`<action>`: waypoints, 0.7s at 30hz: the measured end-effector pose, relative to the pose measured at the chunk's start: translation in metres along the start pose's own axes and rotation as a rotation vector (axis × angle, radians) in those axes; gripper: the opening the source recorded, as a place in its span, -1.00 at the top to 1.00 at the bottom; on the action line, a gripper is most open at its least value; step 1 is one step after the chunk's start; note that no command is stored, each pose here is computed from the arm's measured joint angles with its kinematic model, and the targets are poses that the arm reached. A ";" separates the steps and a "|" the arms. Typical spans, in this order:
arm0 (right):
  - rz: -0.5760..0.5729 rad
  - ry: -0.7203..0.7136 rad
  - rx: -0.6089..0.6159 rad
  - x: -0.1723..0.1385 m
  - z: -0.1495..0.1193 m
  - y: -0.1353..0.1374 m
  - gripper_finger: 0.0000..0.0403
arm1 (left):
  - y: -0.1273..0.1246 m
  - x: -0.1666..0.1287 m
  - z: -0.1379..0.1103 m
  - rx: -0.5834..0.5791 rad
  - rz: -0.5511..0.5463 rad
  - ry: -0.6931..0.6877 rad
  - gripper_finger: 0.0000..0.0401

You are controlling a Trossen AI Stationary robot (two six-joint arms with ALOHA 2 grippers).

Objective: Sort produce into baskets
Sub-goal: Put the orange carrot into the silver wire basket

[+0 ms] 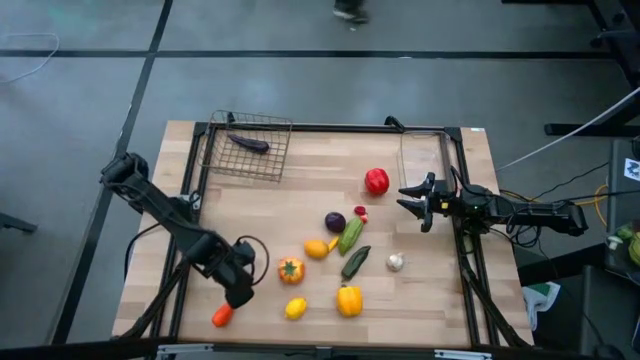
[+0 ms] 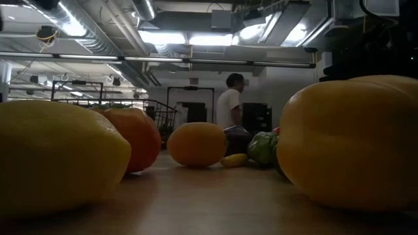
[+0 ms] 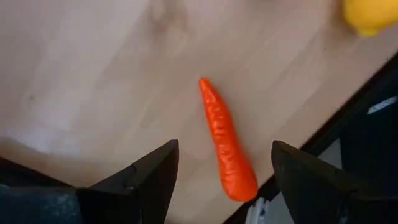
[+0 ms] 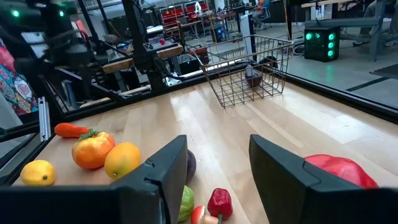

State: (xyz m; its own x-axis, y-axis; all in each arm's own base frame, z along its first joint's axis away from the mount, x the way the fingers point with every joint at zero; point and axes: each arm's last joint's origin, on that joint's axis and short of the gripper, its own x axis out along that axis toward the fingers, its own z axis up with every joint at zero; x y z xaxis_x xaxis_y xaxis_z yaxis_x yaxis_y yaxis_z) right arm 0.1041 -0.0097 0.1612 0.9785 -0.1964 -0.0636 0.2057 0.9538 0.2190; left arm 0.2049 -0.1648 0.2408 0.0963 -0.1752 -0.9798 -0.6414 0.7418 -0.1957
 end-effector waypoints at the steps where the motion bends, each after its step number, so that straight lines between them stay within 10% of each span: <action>1: 0.000 0.000 0.000 0.000 0.000 0.000 0.14 | 0.000 0.005 -0.002 -0.004 -0.003 0.001 -0.25; 21: 0.000 0.000 0.000 0.000 0.000 0.000 0.14 | -0.004 0.086 -0.007 -0.044 0.047 0.060 -0.25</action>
State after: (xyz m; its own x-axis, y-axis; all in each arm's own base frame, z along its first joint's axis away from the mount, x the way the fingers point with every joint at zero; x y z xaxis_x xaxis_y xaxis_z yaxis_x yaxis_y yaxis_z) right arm 0.1041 -0.0097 0.1612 0.9785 -0.1962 -0.0639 0.2056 0.9538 0.2190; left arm 0.2099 -0.1873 0.1580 0.0202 -0.1802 -0.9834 -0.6774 0.7210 -0.1461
